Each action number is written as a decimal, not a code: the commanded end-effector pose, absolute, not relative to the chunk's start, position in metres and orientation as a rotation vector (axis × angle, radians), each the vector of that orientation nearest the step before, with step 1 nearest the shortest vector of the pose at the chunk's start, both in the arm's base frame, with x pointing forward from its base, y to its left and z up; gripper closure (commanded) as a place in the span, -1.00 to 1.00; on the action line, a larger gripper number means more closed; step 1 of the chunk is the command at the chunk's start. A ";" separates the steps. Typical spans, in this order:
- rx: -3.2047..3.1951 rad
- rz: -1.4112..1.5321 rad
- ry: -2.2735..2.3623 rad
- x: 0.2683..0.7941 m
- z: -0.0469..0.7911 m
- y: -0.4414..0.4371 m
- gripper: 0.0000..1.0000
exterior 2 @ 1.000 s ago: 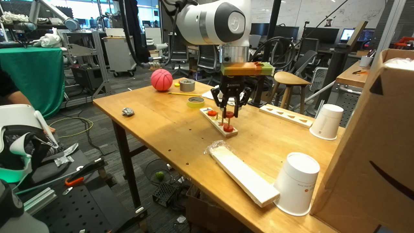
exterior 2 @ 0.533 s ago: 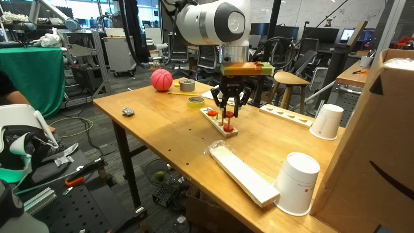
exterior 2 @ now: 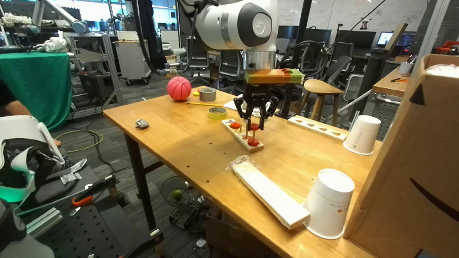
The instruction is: Move one right block to the first right position, then the left block, then the remaining block to the first right position
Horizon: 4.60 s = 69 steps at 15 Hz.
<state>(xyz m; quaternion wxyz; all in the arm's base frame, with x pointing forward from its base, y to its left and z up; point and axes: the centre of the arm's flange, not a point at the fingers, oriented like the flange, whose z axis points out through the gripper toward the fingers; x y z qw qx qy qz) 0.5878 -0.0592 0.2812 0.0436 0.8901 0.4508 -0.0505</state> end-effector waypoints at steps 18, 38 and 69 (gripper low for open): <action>2.684 -0.144 1.424 0.580 0.290 -0.061 0.51; 2.695 -0.156 1.430 0.582 0.278 -0.064 0.51; 2.647 -0.169 1.515 0.624 0.277 -0.039 0.51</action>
